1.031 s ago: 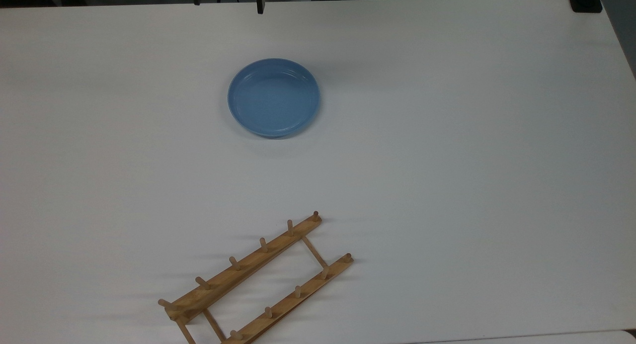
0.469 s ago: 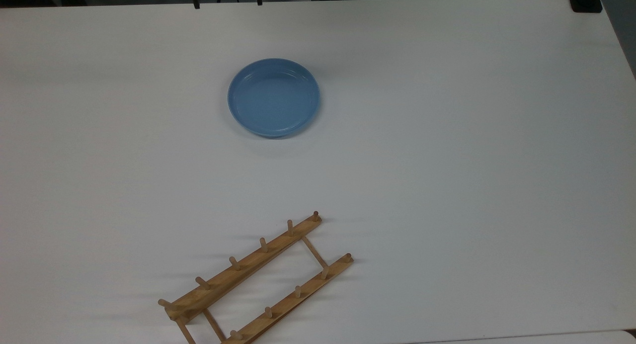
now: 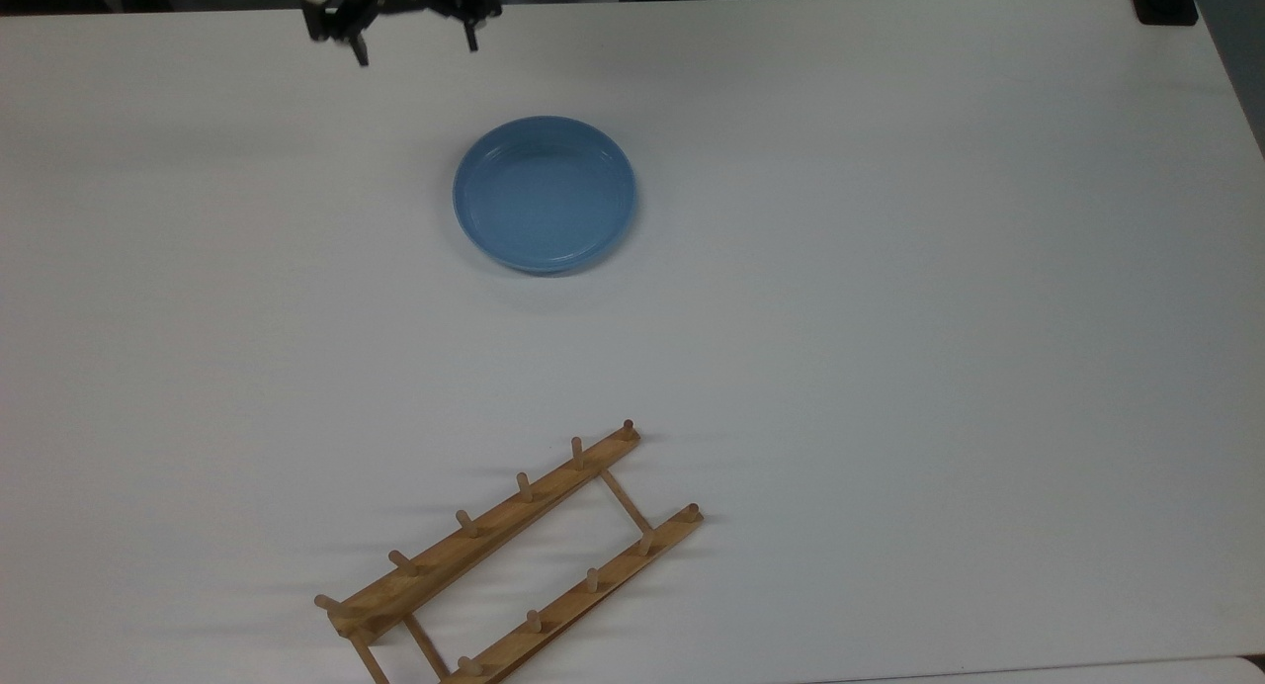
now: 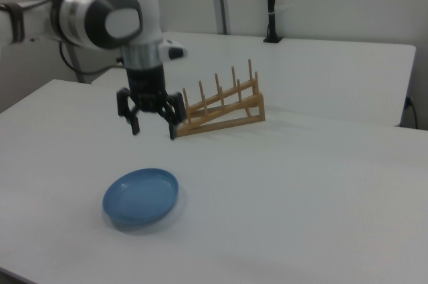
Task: Place plate in plate rack
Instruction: 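Lower the gripper to the rim of the blue plate, then pinch the plate rim with the gripper and lift it upright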
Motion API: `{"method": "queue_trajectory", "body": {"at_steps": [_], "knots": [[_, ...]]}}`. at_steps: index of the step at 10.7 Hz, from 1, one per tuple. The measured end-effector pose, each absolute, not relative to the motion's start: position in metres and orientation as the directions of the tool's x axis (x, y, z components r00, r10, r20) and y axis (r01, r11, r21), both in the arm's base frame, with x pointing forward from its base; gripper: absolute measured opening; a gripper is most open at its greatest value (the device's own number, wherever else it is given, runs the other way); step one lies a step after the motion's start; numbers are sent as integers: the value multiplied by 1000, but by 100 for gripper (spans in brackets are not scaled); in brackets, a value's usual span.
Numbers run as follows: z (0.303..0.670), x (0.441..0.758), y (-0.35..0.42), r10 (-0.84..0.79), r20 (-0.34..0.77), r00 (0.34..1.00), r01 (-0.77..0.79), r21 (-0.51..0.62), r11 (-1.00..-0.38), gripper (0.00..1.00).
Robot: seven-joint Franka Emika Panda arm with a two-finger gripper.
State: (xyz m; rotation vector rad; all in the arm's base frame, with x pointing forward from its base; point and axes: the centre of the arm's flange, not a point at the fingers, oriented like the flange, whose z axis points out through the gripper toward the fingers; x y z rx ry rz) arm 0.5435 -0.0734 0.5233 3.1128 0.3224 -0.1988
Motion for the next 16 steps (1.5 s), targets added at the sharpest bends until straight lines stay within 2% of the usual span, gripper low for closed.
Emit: {"method": "queue_trajectory", "body": {"at_steps": [6,11,14,15,16], "knots": [[393,542,-89,268,-167,949,265,-41,-963,97],[342,556,-86,176,-176,968,171,-45,-984,94],[321,561,-80,107,-185,977,102,-35,-994,82],[317,563,-78,86,-180,980,82,-30,-996,72],[313,565,-76,70,-178,982,66,-27,-997,71]]}}
